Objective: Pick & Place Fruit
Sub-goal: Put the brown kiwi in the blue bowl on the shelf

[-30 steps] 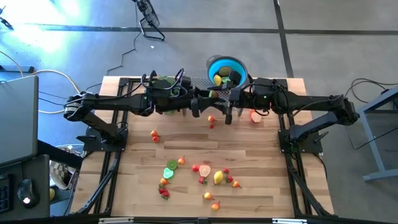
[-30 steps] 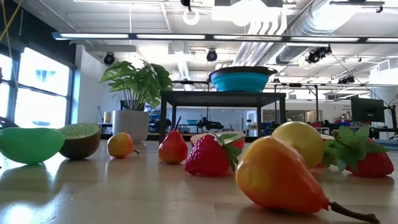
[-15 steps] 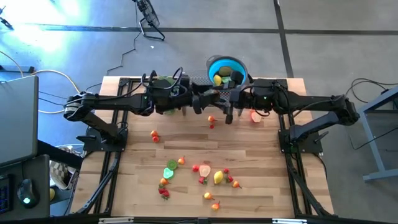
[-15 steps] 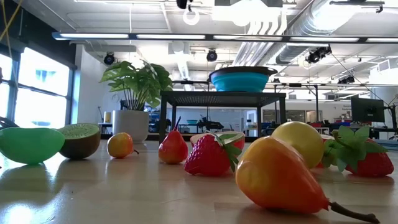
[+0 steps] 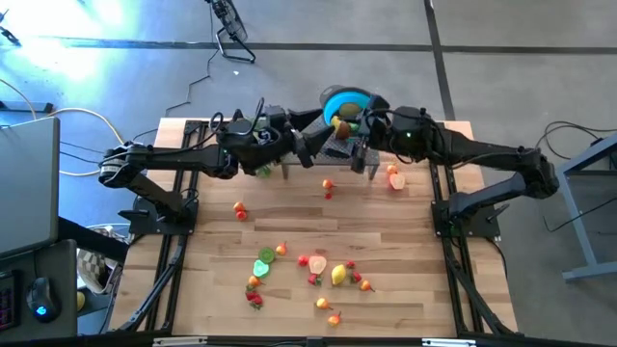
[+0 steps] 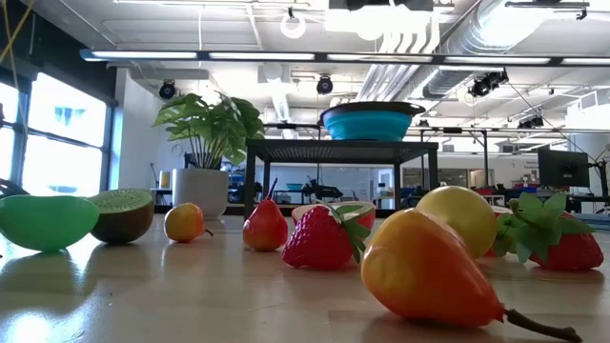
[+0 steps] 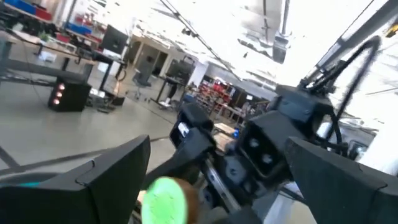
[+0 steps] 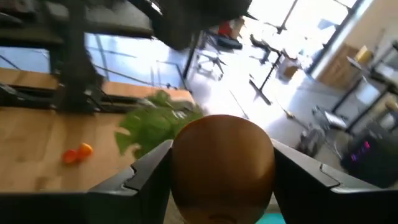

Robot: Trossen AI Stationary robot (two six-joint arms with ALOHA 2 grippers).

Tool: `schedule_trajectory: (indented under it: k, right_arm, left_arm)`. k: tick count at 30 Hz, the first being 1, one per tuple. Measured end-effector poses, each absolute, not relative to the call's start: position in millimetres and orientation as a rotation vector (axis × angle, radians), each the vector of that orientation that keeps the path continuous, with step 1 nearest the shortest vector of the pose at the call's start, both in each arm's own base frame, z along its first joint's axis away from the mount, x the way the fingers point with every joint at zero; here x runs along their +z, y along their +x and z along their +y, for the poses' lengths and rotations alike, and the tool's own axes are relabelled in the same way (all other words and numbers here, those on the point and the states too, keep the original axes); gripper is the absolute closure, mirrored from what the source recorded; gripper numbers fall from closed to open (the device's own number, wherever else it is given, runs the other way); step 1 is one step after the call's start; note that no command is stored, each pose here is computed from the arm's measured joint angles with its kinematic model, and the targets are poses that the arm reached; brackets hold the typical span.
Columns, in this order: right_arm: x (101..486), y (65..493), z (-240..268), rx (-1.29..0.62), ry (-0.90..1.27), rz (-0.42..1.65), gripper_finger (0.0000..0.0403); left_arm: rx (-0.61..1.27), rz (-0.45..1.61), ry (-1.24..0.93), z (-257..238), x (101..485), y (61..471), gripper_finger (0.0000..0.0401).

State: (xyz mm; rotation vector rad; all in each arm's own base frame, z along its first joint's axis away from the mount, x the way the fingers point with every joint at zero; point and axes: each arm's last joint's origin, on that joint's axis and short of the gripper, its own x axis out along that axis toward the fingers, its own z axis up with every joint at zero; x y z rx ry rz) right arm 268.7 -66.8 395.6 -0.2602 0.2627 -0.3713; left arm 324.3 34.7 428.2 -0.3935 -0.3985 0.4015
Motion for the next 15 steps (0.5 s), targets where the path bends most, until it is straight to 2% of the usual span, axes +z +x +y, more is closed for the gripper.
schedule_trajectory:
  k: [15]
  right_arm:
    - [378.0, 254.8, -131.5, -0.552, -0.115, 0.374, 0.0180]
  left_arm:
    - [0.446, -0.397, -0.396, 35.5, 427.4, 324.0, 0.0036]
